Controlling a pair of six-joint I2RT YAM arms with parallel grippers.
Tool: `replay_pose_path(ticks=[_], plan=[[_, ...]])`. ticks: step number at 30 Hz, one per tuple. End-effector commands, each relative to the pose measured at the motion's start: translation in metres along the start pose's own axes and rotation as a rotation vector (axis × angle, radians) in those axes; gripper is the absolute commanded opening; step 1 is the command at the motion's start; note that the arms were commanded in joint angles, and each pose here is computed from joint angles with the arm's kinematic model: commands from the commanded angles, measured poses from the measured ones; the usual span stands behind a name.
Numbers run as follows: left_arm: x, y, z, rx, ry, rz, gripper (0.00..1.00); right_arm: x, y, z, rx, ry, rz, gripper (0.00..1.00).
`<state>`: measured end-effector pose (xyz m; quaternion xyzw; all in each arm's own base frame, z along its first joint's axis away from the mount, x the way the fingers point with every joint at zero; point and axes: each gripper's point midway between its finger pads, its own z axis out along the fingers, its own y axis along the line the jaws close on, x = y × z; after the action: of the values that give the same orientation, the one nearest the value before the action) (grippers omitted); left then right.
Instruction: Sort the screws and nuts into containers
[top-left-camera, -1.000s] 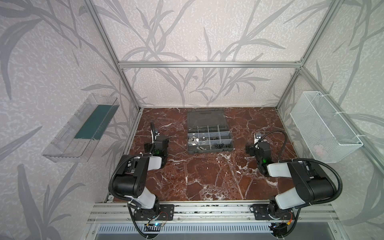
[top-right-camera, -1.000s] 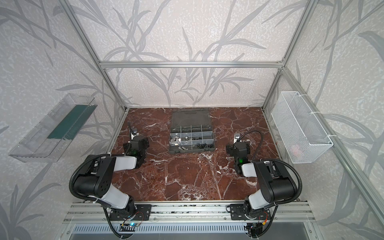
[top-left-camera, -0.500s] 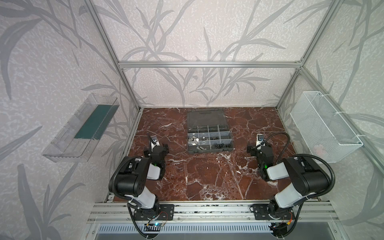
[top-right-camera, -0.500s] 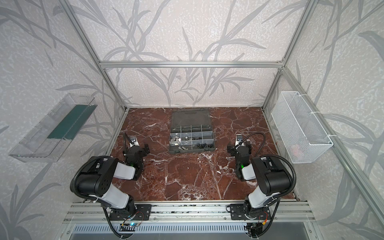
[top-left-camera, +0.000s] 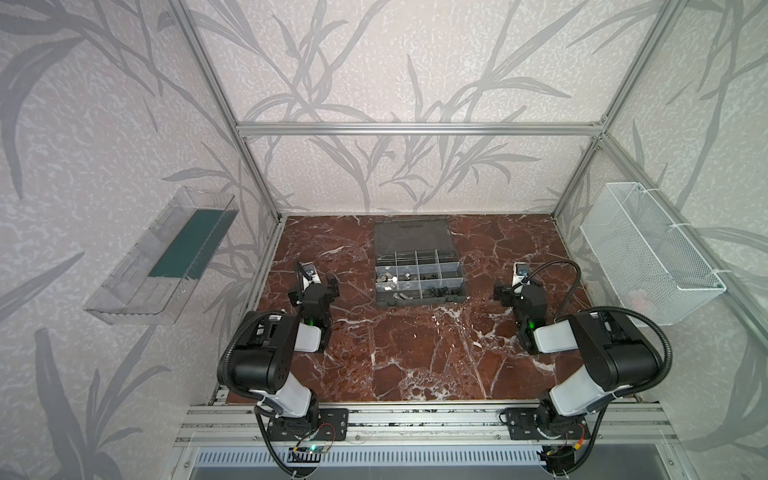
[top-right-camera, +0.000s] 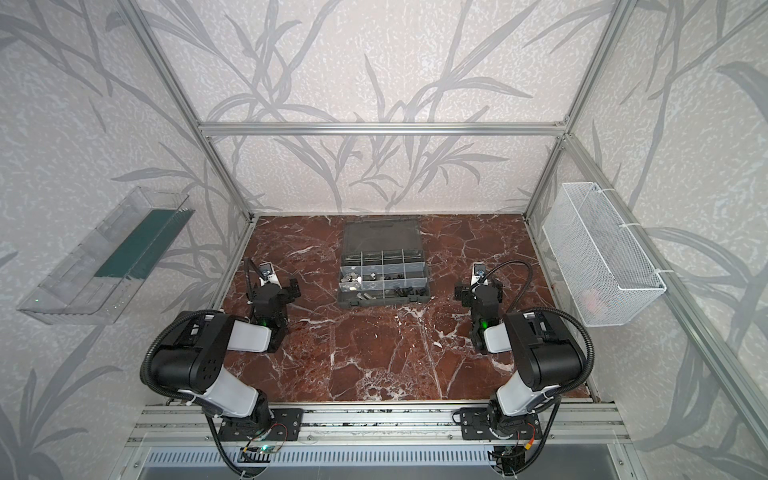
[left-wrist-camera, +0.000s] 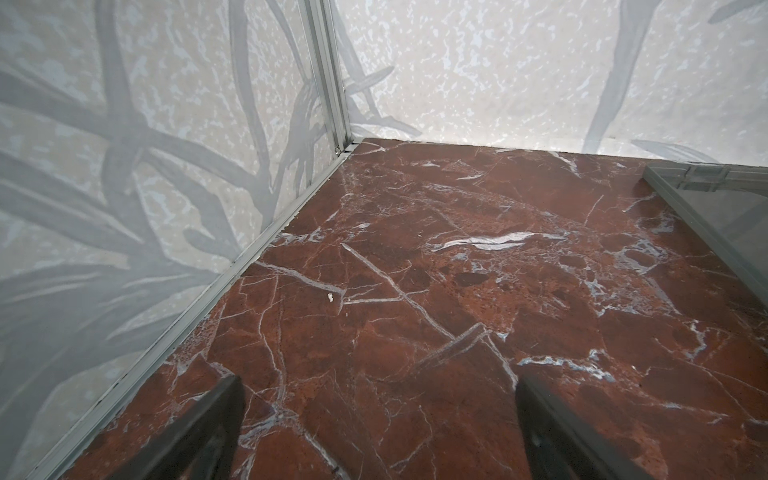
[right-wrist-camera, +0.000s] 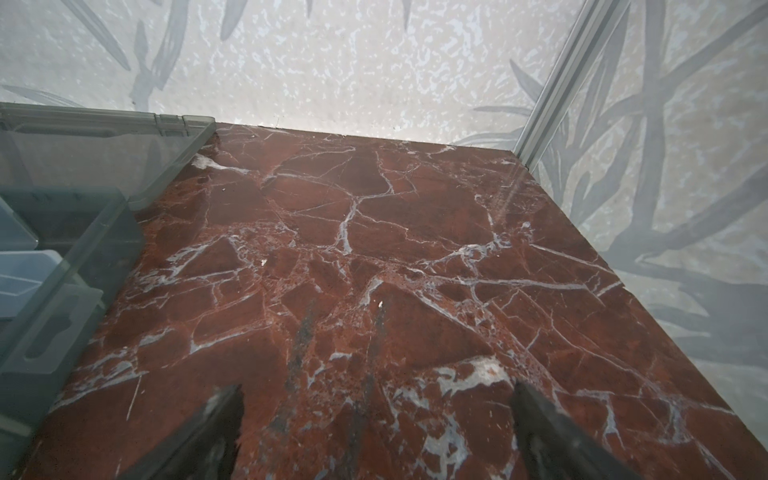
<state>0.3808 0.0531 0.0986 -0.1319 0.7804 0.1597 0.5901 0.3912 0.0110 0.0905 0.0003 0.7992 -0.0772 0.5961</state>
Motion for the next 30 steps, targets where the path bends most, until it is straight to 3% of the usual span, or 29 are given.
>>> replay_pose_path(ticks=[1,30], plan=[[-0.0053,0.0004,0.0019,-0.001,-0.011,0.008,0.99,-0.0061,-0.0008,0.0012,0.001,-0.001,0.011,0.99],[-0.0056,0.0004,0.0013,-0.002,-0.015,0.009,0.99,-0.0059,-0.0007,0.0012,0.001,0.0,0.011,0.99]])
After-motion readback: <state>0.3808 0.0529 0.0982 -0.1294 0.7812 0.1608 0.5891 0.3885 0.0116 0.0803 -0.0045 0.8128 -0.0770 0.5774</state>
